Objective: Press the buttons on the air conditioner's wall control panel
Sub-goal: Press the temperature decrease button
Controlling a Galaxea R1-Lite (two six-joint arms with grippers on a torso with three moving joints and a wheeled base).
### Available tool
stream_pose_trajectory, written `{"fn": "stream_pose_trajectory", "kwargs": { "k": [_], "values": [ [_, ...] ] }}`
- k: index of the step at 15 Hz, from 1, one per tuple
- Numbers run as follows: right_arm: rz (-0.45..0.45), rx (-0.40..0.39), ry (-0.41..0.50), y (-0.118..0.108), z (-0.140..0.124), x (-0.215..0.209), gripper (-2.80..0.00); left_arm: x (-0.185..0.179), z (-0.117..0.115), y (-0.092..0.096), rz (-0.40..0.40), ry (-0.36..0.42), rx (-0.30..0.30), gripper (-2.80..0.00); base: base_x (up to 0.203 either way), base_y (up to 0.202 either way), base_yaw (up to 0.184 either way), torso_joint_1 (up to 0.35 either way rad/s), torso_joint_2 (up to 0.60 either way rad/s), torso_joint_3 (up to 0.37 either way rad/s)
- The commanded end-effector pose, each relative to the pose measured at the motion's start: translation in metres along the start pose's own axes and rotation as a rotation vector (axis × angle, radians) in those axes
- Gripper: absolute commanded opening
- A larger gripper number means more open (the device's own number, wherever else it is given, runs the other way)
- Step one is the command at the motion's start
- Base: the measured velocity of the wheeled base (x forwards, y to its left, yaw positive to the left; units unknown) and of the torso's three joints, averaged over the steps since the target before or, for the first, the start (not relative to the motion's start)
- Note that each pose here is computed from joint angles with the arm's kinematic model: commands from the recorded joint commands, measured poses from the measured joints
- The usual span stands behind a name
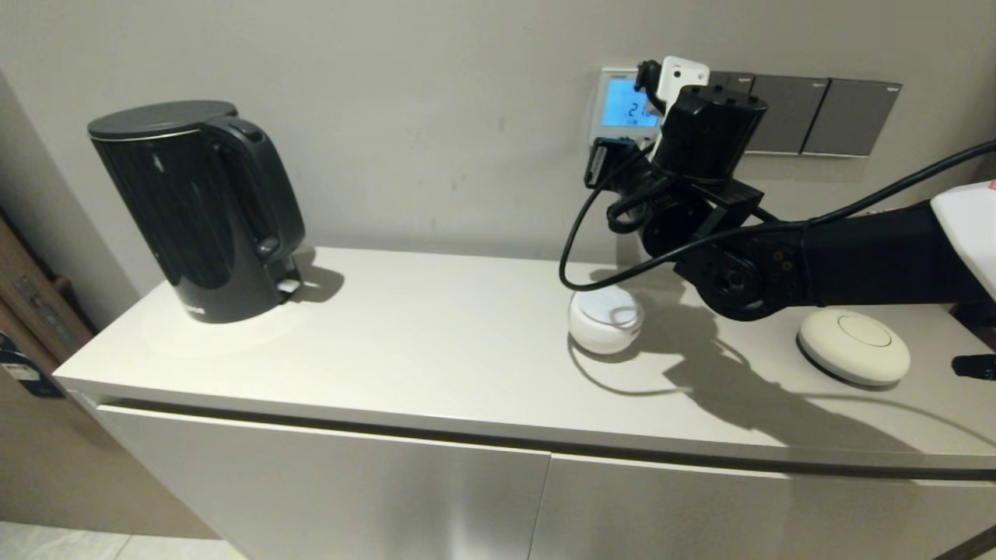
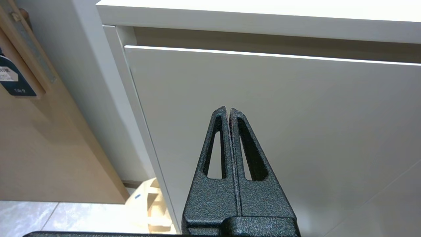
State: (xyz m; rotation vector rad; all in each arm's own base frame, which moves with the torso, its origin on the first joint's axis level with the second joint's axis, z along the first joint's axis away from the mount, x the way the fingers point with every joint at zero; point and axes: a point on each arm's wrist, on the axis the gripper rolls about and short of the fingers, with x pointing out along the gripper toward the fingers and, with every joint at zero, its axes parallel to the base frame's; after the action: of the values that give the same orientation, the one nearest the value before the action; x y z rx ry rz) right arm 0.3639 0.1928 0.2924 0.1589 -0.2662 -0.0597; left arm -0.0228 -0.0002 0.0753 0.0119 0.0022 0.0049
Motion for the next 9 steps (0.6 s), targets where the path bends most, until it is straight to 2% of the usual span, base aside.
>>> {"fn": "stream_pose_trajectory", "kwargs": {
  "k": [1,9],
  "values": [
    [0.001,0.003,-0.007,0.001,0.003,-0.002,-2.8,0.0,0.0,0.0,0.001,0.001,0.0,-2.8,0.0,0.0,0.0,0.0,0.0,0.0],
    [-0.009,-0.008,0.004,0.0,-0.008,0.006,-2.8,0.0,0.0,0.0,0.001,0.0,0.0,-2.8,0.0,0.0,0.0,0.0,0.0,0.0]
  ]
}}
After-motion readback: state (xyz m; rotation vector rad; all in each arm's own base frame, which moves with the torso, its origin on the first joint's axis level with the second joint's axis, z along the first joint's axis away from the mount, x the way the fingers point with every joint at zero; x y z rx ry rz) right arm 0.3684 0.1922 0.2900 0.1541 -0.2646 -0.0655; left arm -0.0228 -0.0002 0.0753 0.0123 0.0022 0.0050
